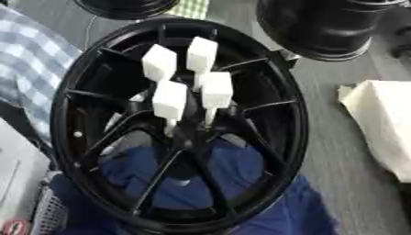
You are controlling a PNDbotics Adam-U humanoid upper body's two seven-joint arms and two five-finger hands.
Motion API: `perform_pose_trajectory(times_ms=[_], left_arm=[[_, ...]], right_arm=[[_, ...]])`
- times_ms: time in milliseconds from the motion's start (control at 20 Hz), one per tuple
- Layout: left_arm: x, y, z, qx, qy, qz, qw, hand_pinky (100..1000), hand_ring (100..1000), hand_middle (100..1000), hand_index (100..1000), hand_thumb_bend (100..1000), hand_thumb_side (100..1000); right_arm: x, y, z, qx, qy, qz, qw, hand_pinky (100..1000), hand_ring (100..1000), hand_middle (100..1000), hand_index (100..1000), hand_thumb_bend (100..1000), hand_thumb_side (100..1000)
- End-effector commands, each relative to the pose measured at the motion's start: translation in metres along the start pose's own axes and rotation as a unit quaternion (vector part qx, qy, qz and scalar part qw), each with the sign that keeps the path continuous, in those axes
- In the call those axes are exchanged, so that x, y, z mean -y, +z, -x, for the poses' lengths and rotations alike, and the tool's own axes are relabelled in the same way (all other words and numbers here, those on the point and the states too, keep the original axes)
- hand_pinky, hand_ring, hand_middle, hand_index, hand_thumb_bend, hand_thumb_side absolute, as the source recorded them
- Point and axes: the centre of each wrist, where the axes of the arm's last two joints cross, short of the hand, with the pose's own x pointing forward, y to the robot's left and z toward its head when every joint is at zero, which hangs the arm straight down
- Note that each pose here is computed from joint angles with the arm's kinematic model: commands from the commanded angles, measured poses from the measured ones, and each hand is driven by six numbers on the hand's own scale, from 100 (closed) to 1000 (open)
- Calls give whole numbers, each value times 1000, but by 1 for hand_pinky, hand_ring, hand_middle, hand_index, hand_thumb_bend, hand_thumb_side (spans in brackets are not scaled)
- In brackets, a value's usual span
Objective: Pull the pin out of the wheel hub.
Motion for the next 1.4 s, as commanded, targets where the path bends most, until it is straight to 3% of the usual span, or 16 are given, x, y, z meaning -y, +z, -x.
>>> perform_pose_trajectory(times_ms=[50,200,350,750,950,1200,1400], left_arm=[[-5,-5,-10,18,-12,4,1000,841,729,741,767,234,699],[-2,-6,-11,20,-5,8,1000,841,729,741,767,231,700],[-1,-6,-11,20,-4,10,1000,841,729,741,767,230,699],[-1,-5,-10,18,-1,8,1000,841,730,742,767,234,691],[-2,-5,-9,16,-2,5,1000,841,730,742,767,234,690],[-2,-5,-9,16,-2,5,1000,841,730,742,767,234,690],[1,-6,-10,18,7,7,1000,842,730,742,766,239,685]], right_arm=[[10,-8,-16,-29,58,-90,994,827,763,699,788,547,362],[12,-20,-21,-30,93,-149,984,828,769,707,796,548,374],[11,-32,-18,-37,103,-182,977,827,771,710,802,545,376],[8,-63,16,-58,106,-245,962,823,766,733,813,560,377],[6,-65,31,-68,120,-278,951,822,764,738,819,560,378],[4,-64,43,-75,147,-293,942,822,764,738,819,560,378],[4,-73,58,-94,144,-283,944,808,741,734,818,559,362]])
